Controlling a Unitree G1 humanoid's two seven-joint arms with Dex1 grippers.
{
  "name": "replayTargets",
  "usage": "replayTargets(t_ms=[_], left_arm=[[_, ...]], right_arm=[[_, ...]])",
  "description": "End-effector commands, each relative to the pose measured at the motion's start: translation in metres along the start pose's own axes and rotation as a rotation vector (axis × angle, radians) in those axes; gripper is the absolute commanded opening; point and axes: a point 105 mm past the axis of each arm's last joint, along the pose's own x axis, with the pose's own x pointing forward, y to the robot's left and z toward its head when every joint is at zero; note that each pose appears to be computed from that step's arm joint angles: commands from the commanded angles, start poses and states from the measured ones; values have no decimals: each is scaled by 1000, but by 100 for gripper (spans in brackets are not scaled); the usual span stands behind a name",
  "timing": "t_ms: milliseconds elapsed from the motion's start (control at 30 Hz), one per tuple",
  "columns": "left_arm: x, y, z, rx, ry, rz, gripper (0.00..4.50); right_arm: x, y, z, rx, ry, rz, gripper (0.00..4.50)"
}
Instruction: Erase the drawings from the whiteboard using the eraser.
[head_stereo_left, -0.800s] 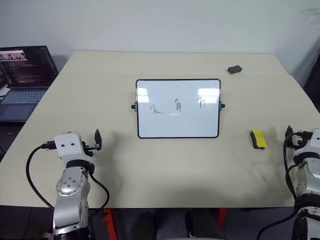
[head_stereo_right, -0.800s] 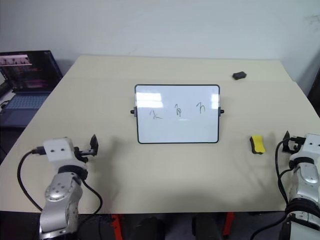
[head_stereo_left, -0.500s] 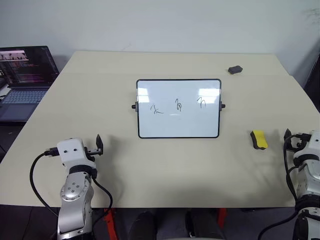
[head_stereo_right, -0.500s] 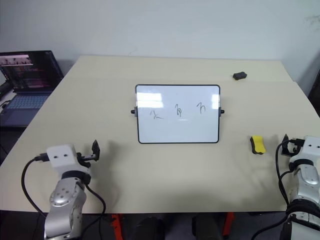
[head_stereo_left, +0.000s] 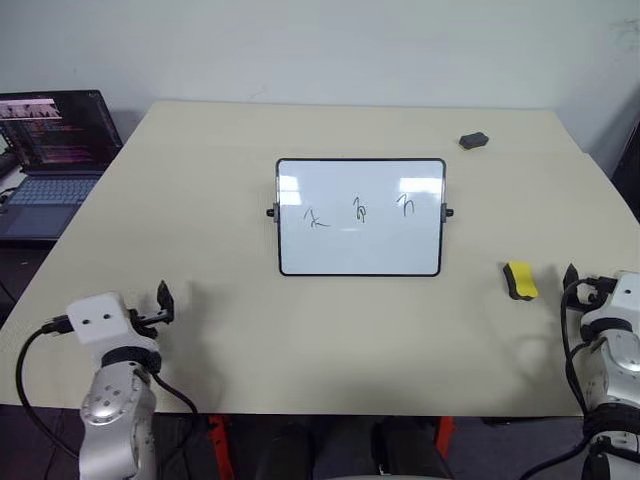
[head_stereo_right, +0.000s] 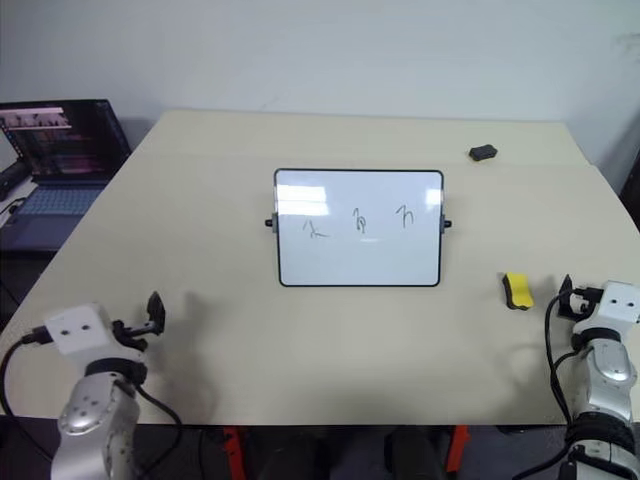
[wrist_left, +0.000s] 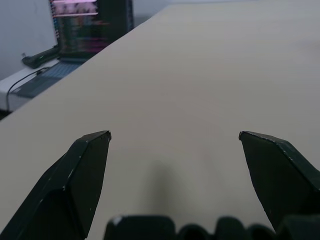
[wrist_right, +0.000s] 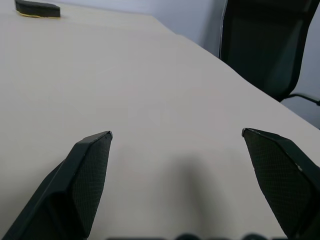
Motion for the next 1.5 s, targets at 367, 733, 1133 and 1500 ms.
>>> replayTargets(t_ms=[367, 733, 1133, 1500], left_arm=[[19, -83, 96, 40, -250, -601, 450], [-19, -151, 139, 71, -250, -1235, 450], [-72, -193, 95, 364, -121, -1737, 450], [-99, -224, 93, 359, -142, -1914, 450]], right_arm=[[-16, 8, 53, 0, -94, 48, 448], [-41, 3, 86, 81, -110, 55, 448], [-69, 71, 66, 90, 239, 318, 448], [-54, 96, 65, 139, 279, 378, 448]])
